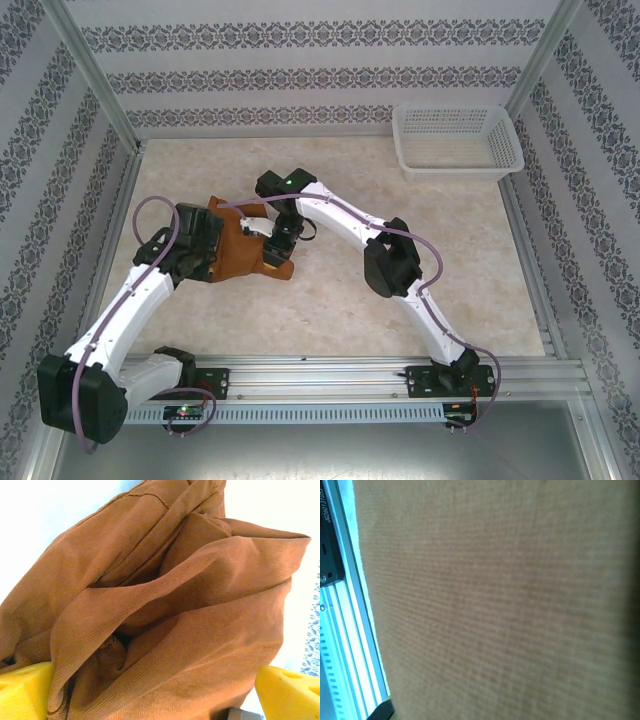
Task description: Roll up the long pants
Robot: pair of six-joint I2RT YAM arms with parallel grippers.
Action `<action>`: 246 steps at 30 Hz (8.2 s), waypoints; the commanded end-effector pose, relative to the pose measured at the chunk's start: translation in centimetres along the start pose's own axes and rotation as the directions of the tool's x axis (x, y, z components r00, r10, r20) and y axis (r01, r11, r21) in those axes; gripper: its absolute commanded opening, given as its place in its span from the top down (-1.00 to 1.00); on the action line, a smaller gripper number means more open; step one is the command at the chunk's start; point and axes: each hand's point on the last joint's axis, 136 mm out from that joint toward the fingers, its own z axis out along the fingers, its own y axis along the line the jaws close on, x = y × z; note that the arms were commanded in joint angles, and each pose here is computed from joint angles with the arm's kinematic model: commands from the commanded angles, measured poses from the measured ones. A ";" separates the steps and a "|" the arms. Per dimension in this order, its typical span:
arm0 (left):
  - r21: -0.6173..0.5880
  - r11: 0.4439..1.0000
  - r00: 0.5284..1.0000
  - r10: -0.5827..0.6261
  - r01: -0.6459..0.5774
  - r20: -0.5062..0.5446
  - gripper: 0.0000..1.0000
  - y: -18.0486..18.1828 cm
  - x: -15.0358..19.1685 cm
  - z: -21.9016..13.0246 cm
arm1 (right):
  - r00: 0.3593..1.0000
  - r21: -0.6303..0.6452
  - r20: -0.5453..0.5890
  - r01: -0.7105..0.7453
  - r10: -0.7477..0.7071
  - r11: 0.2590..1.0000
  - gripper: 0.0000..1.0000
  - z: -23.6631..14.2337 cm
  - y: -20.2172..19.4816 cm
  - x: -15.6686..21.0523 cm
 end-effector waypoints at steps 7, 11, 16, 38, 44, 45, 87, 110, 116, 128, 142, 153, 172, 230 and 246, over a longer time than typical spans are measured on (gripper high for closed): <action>-0.212 0.966 0.984 0.163 -0.145 0.070 -1.00 -0.4 -0.9 9.0 | 0.994 -0.047 0.071 0.092 -0.088 0.995 1.00 -1.2 3.2 -2.0; -0.278 0.943 0.975 0.210 -0.184 0.067 -0.90 -1.0 -1.3 12.0 | 0.992 -0.044 0.068 0.107 -0.104 0.993 1.00 -1.8 4.3 -1.9; -0.267 0.948 0.979 0.196 -0.174 0.059 1.00 -1.3 -2.1 13.3 | 0.994 0.004 0.029 0.104 -0.104 0.995 1.00 -2.0 3.9 -0.9; -0.253 0.959 0.992 0.120 -0.126 -0.039 1.00 -0.4 -3.1 13.3 | 0.981 0.782 -0.034 0.145 -0.192 0.605 -0.93 -4.1 0.9 0.9; -0.235 0.963 0.991 0.120 -0.132 -0.066 1.00 -0.6 -2.6 13.6 | 0.954 0.887 -0.112 0.223 -0.279 0.405 -0.95 -1.0 -0.5 -1.8; -0.231 0.963 0.990 0.125 -0.138 -0.069 1.00 -0.8 -2.6 13.6 | 0.951 0.900 -0.120 0.225 -0.283 0.373 -0.95 -0.8 -1.2 -2.2; 0.205 0.922 0.914 0.365 -0.329 -0.176 -0.76 -17.7 -4.6 9.9 | 0.994 0.197 0.001 0.104 -0.106 0.975 1.00 -5.8 5.2 0.4; 0.278 0.865 0.880 0.461 -0.417 -0.116 1.00 -18.5 -4.1 3.9 | 0.914 -0.228 0.292 -0.221 0.283 0.948 1.00 -3.5 -4.1 -5.8; 0.341 0.816 0.859 0.510 -0.466 -0.049 1.00 -18.5 -3.8 -2.6 | 0.883 -0.302 0.328 -0.239 0.336 0.923 1.00 -3.4 -5.5 -6.4; 0.380 0.742 0.786 0.615 -0.552 -0.062 -1.00 -13.0 2.0 -5.8 | 0.858 -0.392 0.359 -0.219 0.368 0.893 1.00 -4.3 -4.7 -7.3; 0.091 0.755 0.750 0.656 -0.649 -0.088 -1.00 -6.6 -0.3 -0.6 | 0.857 -0.403 0.359 -0.216 0.371 0.889 1.00 -5.1 -4.2 -7.1; -0.019 0.768 0.768 0.639 -0.640 -0.035 -1.00 -8.4 -2.3 6.9 | 0.858 -0.425 0.356 -0.205 0.371 0.882 1.00 -5.5 -3.5 -7.0; -0.175 0.781 0.800 0.592 -0.599 -0.094 -1.00 -8.6 -4.6 20.8 | 0.848 -0.492 0.330 -0.220 0.414 0.842 1.00 -5.0 -4.6 -6.5; 0.112 0.773 0.585 0.558 -0.624 -0.588 1.00 -2.7 6.1 3.3 | 0.576 -0.483 0.514 -0.418 0.635 0.770 -0.74 -11.0 -20.0 -6.0; 0.270 0.793 0.503 0.568 -0.546 -0.651 1.00 -2.3 8.4 1.9 | 0.675 -0.667 0.327 -0.330 0.661 0.668 -0.72 -6.2 -14.3 -6.2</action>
